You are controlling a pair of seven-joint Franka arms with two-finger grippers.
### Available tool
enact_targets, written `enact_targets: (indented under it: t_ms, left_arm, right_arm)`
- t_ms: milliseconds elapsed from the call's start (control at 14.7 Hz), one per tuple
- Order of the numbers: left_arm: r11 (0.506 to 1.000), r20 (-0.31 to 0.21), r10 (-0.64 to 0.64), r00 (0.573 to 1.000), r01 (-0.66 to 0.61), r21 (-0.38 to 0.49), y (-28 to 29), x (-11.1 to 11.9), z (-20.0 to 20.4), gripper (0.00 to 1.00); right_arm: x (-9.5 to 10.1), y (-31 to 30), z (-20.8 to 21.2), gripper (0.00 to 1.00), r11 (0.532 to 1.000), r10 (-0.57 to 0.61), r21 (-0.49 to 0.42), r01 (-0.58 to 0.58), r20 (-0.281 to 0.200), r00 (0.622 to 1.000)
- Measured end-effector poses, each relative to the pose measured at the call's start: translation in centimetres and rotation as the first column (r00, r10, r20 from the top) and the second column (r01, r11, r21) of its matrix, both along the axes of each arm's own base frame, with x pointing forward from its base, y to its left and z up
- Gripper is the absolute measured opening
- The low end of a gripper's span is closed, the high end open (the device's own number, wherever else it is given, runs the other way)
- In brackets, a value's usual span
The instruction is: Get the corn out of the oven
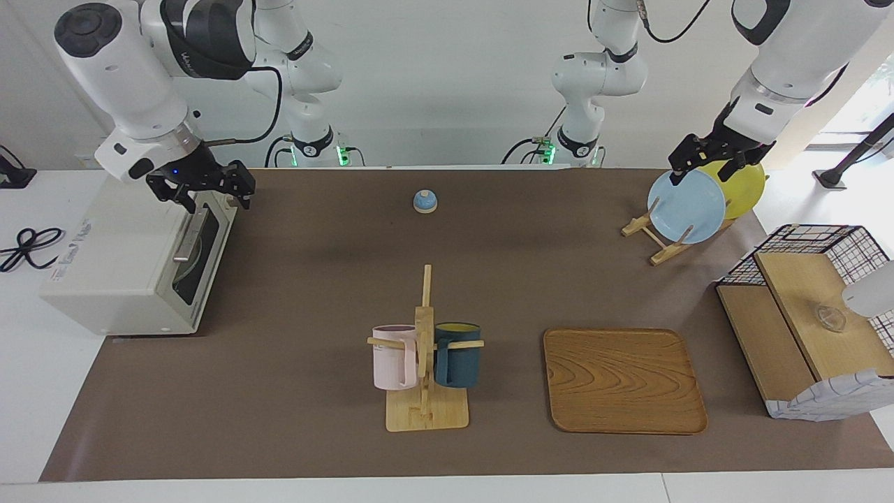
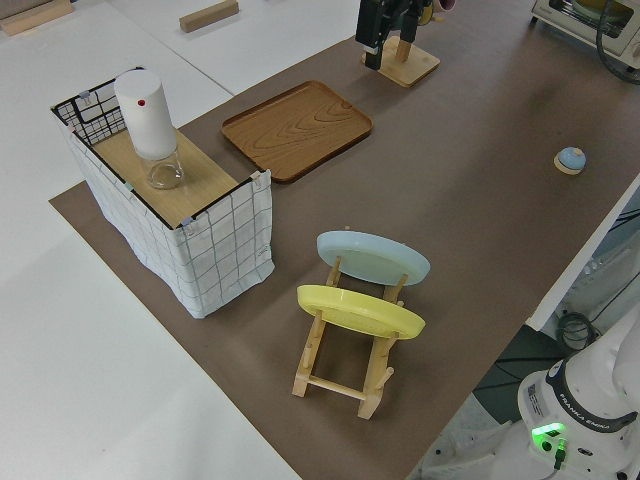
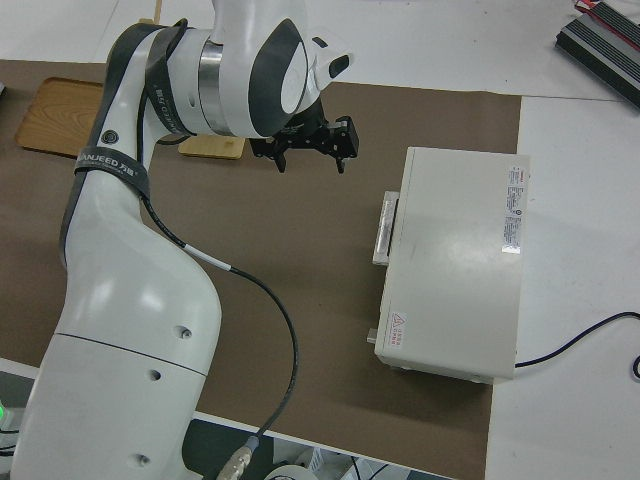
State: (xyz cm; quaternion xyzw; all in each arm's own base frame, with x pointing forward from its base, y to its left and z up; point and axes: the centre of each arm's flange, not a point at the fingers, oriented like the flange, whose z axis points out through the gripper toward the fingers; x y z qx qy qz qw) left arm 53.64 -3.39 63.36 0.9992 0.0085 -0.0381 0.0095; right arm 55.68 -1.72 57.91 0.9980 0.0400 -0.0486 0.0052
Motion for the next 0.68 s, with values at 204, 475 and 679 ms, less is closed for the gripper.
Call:
enact_targets:
  t_ms: [204, 475, 679]
  left_arm:
    - [1.000, 0.000, 0.000, 1.000, 0.000, 0.000, 0.00, 0.00, 0.00, 1.00]
    - [1.000, 0.000, 0.000, 1.000, 0.000, 0.000, 0.00, 0.00, 0.00, 1.00]
    - [1.000, 0.000, 0.000, 1.000, 0.000, 0.000, 0.00, 0.00, 0.00, 1.00]
  right_arm:
    - [0.02, -0.03, 0.18, 1.00, 1.000, -0.001, 0.000, 0.001, 0.004, 1.000]
    - [0.00, -0.53, 0.38, 1.00, 1.000, -0.010, 0.000, 0.010, 0.008, 1.000]
    - [0.00, -0.42, 0.32, 0.82, 1.000, 0.011, 0.002, -0.011, 0.009, 1.000]
